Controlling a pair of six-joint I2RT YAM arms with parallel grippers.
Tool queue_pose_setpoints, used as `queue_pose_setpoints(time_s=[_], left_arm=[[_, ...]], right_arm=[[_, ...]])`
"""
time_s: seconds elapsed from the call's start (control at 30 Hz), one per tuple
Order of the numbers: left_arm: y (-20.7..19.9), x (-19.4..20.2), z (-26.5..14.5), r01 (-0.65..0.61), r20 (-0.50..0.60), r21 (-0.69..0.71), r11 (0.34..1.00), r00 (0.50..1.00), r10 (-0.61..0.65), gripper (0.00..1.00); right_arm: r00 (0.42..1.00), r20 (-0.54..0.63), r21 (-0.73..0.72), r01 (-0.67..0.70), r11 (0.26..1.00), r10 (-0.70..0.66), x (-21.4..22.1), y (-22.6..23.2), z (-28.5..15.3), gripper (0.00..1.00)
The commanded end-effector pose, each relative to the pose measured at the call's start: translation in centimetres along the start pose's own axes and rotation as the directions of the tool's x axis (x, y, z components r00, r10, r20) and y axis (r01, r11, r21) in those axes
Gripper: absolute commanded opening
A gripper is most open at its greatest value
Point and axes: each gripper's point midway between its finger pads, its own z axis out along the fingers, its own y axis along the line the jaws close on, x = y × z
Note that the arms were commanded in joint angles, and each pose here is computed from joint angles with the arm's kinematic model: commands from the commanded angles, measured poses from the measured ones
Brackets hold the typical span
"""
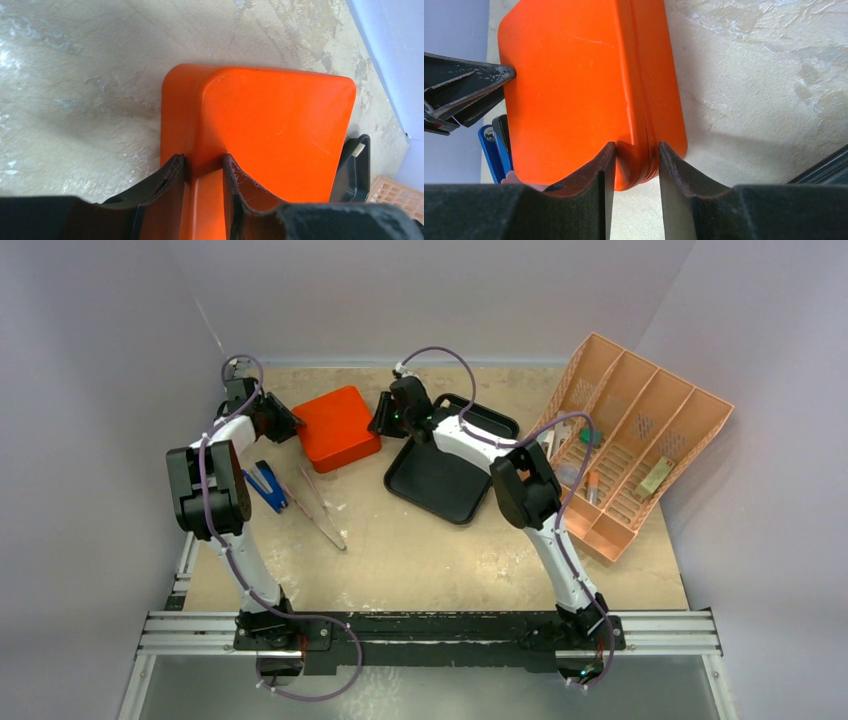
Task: Pack the chocolate
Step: Close the box lid on the packing box.
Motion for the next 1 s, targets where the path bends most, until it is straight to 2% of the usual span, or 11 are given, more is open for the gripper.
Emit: queue_pose_setpoints(time_s=[0.0,0.1,0.23,0.5,0.6,0.73,0.8,0.97], left_arm=[[-1.4,2.4,1.1,0.029,-0.111,0.054,0.998,0.994,-0.023,0.26],[-0.9,1.8,0.7,0.019,-0.092,0.003,1.0,0.996,-0.018,0.28],[-1.9,-0.6,-0.7,0.0,-0.022,-0.011,1.0,1.0,0.0,0.41],[-4.1,-3.6,-2.8,-0.047,0.073,-0.018,0.999,0.996,0.049,0.46],[-4.8,-4.8,-3.6,-0.05,0.138,-0.023,0.998,0.989,0.053,0.38],[-7.5,-6.5,-3.7,-0.037,0.197,0.093,0.995,0.98,0.018,0.12],[-9.3,-7.0,-3.2,-0.047,0.207,0.165,0.985,0.978,0.012,0.02],[-11.6,-6.6,-0.7,-0.07,0.217,0.233,0.97,0.976,0.018,0.0]], right_arm=[[0.987,-0.163,0.108,0.027,0.994,-0.009,4.9,-4.2,0.7,0.32],[0.985,-0.172,0.114,0.007,0.993,0.013,5.9,-4.9,1.0,0.24],[0.981,-0.193,0.106,-0.017,0.994,0.037,6.9,-5.0,0.7,0.18],[0.979,-0.194,0.121,-0.045,0.992,0.068,7.4,-5.4,0.2,0.12],[0.98,-0.187,0.106,-0.047,0.993,0.067,7.3,-5.2,0.5,0.12],[0.978,-0.199,0.091,-0.047,0.995,0.064,7.2,-4.8,0.7,0.13],[0.979,-0.194,0.083,-0.044,0.996,0.06,6.9,-4.6,0.8,0.13],[0.982,-0.18,0.064,-0.042,0.997,0.052,6.1,-3.8,0.7,0.14]])
